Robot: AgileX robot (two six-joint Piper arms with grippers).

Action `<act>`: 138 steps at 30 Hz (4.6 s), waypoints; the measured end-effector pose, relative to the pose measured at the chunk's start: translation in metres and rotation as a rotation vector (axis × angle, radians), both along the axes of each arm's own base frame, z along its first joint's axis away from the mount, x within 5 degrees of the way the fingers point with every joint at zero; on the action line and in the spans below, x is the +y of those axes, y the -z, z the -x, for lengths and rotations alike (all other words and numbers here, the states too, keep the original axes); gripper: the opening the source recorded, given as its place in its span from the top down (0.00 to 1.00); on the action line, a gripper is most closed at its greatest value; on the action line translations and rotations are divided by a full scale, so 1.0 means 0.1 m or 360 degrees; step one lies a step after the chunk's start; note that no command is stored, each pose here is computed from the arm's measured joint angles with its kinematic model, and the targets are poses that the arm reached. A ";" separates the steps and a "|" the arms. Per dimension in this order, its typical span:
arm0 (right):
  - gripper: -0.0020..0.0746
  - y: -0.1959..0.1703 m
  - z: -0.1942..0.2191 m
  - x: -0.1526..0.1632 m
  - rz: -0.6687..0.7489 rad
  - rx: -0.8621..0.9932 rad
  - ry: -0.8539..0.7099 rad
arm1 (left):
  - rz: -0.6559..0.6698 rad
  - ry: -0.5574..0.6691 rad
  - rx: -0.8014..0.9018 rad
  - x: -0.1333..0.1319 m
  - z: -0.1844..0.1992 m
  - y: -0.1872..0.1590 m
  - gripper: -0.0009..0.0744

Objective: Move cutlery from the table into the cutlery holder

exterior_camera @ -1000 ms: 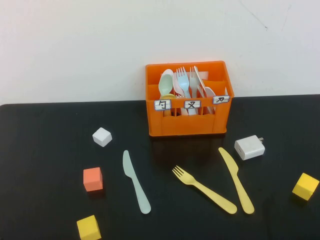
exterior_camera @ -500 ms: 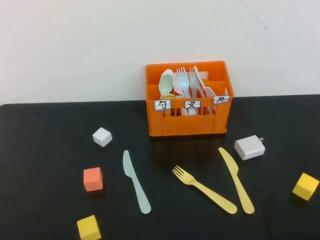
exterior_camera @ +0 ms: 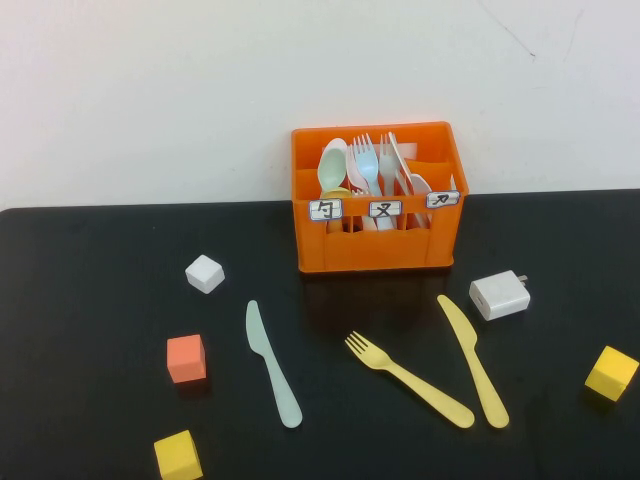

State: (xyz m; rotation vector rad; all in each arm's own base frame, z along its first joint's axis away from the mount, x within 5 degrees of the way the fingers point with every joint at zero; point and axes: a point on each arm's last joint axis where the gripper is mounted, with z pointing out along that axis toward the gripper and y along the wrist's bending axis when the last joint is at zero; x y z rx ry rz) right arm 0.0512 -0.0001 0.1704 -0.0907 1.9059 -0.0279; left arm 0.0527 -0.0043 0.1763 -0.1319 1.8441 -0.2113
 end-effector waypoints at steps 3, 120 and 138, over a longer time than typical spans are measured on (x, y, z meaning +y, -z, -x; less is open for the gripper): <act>0.98 0.00 0.00 0.00 0.0000 0.0000 0.0000 | -0.0003 0.0001 0.0000 0.00 0.00 0.00 0.99; 0.98 -0.89 -0.63 0.27 0.0425 0.0621 -0.0693 | 0.0299 0.0521 0.1453 -1.50 -2.07 -0.61 0.99; 0.98 -0.90 -0.64 0.27 0.0404 0.0612 -0.0694 | 0.0090 -0.0206 0.1716 -1.84 -2.73 0.11 0.57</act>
